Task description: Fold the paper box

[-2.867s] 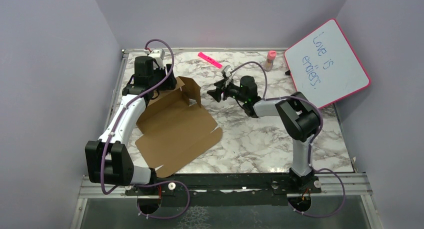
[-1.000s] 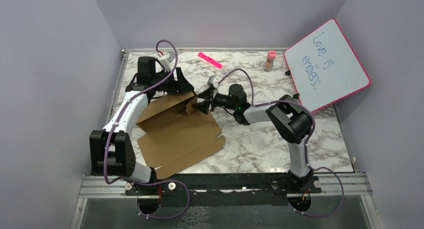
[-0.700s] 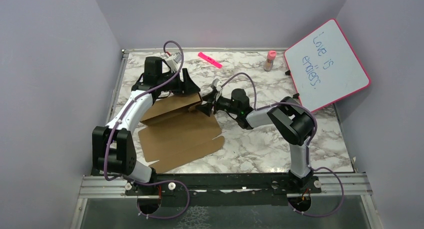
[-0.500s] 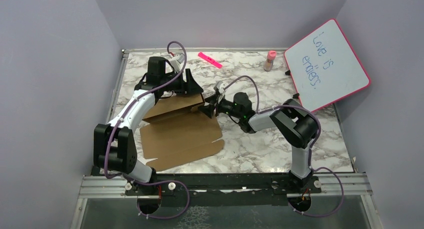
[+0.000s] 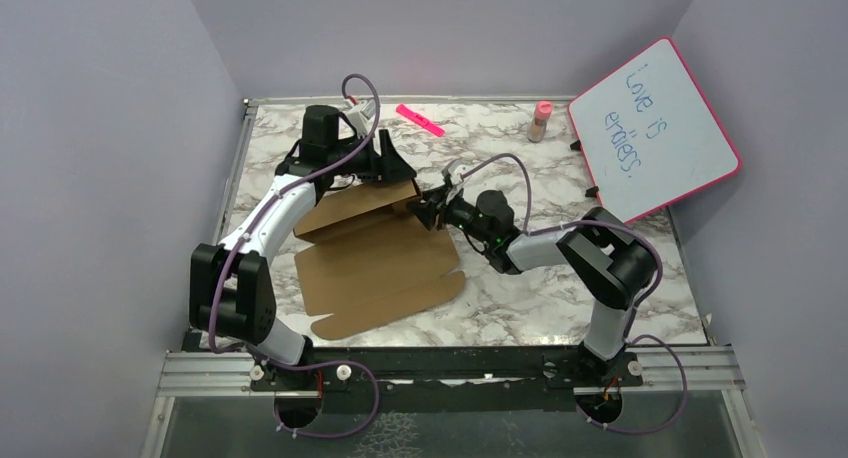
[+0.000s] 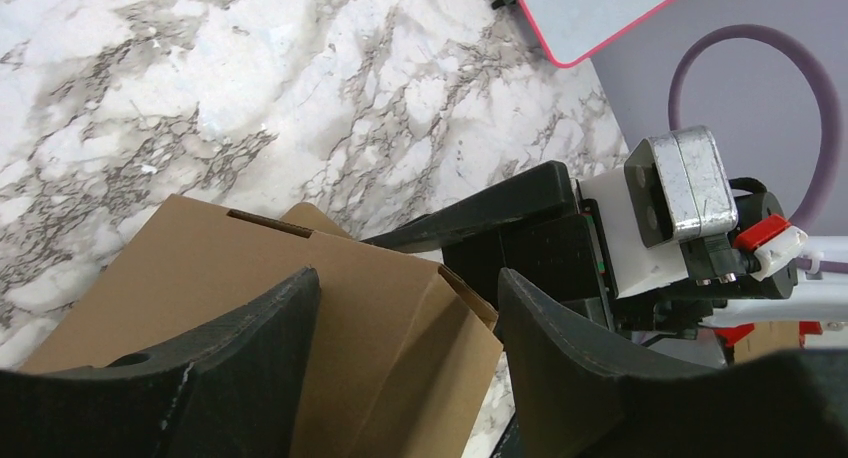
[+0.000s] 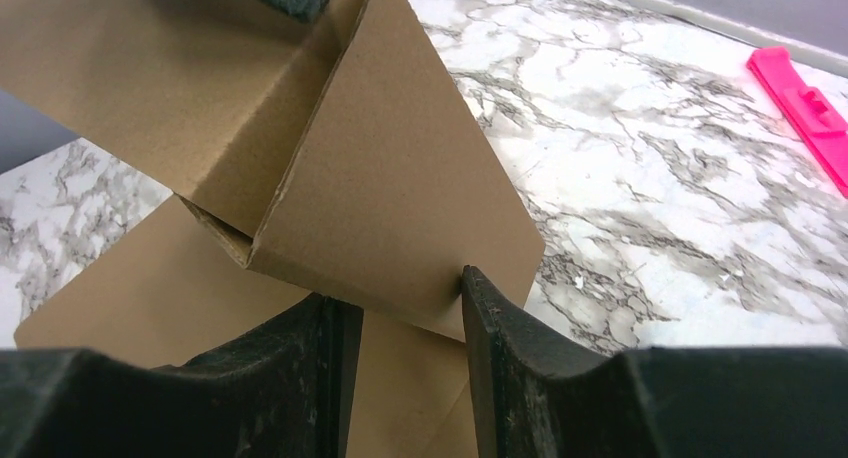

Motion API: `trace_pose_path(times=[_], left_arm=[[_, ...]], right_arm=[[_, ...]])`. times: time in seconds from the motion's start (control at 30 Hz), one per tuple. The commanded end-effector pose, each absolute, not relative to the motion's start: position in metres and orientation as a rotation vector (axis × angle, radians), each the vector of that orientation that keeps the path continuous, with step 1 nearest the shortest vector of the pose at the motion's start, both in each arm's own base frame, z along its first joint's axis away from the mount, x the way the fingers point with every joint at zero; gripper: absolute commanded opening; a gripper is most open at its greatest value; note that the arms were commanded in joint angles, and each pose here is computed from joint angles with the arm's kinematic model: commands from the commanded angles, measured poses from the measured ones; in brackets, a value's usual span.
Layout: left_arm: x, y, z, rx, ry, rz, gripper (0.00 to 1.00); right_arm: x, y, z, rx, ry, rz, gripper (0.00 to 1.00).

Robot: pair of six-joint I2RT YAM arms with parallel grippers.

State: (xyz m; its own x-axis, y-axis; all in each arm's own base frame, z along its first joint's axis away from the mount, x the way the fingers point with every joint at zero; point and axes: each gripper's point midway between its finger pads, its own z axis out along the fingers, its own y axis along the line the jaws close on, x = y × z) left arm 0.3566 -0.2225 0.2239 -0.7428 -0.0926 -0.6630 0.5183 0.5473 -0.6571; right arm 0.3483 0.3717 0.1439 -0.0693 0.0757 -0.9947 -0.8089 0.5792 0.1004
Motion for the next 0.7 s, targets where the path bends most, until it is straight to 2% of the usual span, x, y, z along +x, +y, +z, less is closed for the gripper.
trace_pose_path(times=[0.0,0.2,0.37,0.67], left_arm=[[0.332,-0.245,0.22,0.381,2.19,-1.322,0.67],[0.329,-0.255,0.203,0.394,2.233,-1.332,0.69],[0.339,-0.253,0.195,0.373,2.255,-1.282,0.76],[0.363,-0.234,0.206,0.358,2.241,-1.158,0.83]], right_arm=[[0.357,0.352,0.202,-0.485,1.394,0.798,0.43],[0.355,0.335,0.189,-0.456,1.488,0.729,0.41],[0.362,0.328,0.167,-0.453,1.529,0.657,0.38],[0.361,0.343,0.153,-0.568,1.51,0.669,0.38]])
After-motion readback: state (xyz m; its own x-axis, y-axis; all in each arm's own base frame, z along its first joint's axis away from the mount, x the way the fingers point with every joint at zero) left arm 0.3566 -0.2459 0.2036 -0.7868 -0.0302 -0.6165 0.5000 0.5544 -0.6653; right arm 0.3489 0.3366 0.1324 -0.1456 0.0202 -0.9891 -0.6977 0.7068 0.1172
